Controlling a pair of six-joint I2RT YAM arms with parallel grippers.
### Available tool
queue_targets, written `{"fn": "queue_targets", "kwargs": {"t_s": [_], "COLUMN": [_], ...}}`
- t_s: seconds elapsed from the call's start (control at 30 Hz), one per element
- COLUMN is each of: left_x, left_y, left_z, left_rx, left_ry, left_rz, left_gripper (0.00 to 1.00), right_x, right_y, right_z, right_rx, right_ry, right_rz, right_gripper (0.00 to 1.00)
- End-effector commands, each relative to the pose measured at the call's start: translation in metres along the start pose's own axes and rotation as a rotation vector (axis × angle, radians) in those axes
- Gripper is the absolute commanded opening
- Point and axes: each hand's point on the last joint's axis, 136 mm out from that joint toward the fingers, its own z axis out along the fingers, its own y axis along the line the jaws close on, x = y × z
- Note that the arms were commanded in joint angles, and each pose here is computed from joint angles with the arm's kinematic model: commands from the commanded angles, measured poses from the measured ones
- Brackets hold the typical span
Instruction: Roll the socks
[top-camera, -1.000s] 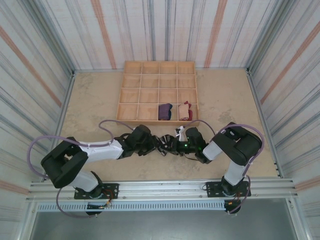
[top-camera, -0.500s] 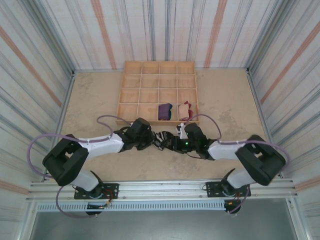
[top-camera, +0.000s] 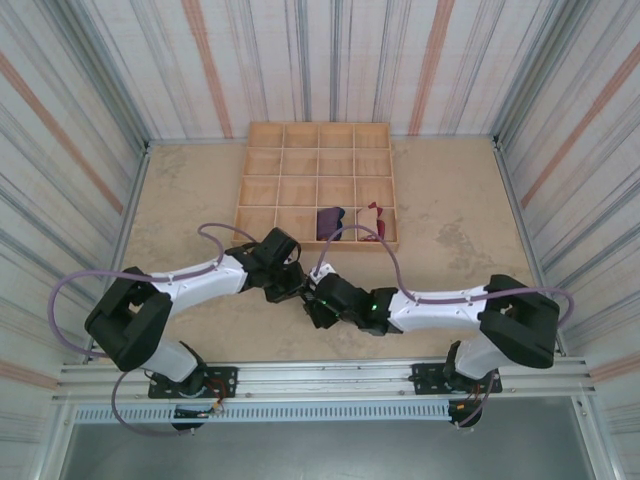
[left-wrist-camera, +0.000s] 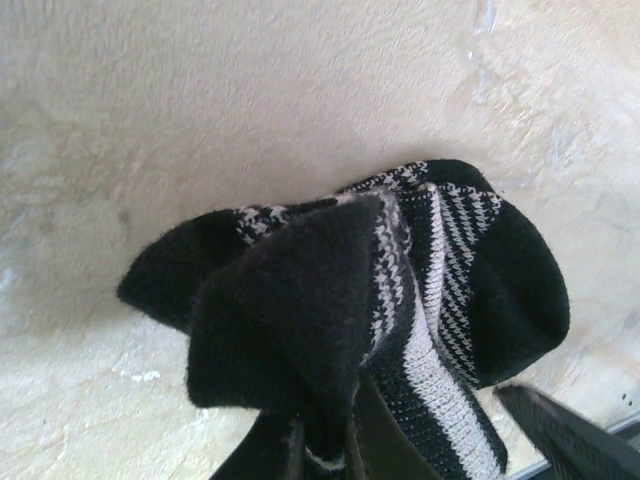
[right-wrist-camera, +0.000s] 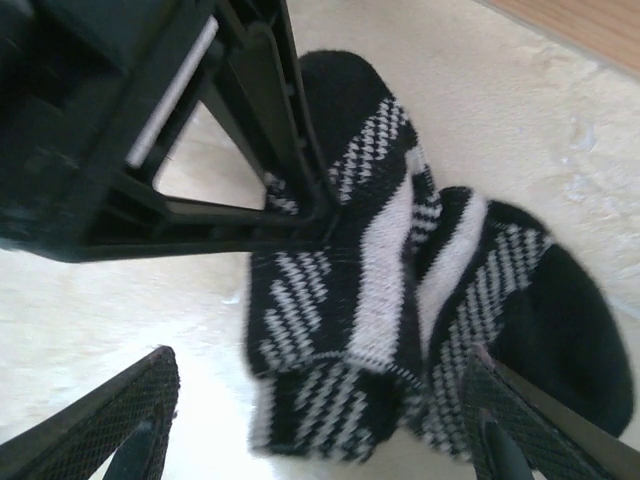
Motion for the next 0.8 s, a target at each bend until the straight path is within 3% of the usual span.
{"fn": "queue_targets", "kwargs": {"t_s": [0.0, 0.17, 0.23, 0.3, 0.37, 0.47, 0.53, 0.77], "left_x": [0.015, 0.016, 0.016, 0.015, 0.013, 0.007, 0.003, -0.002], "left_y": [0.015, 0.015, 0.014, 0.015, 0.01, -0.003, -0.011, -0.02], "left_z": [0.001, 0.002, 0.003, 0.002, -0.002, -0.012, -0.02, -0.027], "left_rx": [-0.066, -0.055, -0.051, -0.048, -0.016, 0.074, 0.134, 0.247], "left_ry": [0.081, 0.085, 0.083, 0.074, 0.047, -0.017, -0.059, -0.189], "left_rz": [0.009, 0.002, 0.003, 0.006, 0.018, 0.042, 0.053, 0.065], "left_gripper": [0.0, 0.0, 0.0, 0.04, 0.17, 0.48, 0.56, 0.64], "right_x": [-0.013, -0.005, -0.002, 0.002, 0.01, 0.024, 0.031, 0.048], "right_y": [-0.014, -0.007, -0.004, -0.003, -0.005, -0.01, -0.018, -0.044], "right_z": [0.008, 0.024, 0.027, 0.027, 0.026, 0.024, 0.022, 0.014], "right_rx": [0.133, 0.117, 0.105, 0.085, 0.053, -0.043, -0.119, -0.35], "right_ry": [-0.058, -0.029, -0.014, -0.001, 0.021, 0.059, 0.088, 0.155], "right_rz": [-0.146, -0.172, -0.166, -0.147, -0.101, 0.02, 0.152, 0.616], "right_gripper": [0.72, 0.57, 0.44, 0.21, 0.07, 0.0, 0.0, 0.0]}}
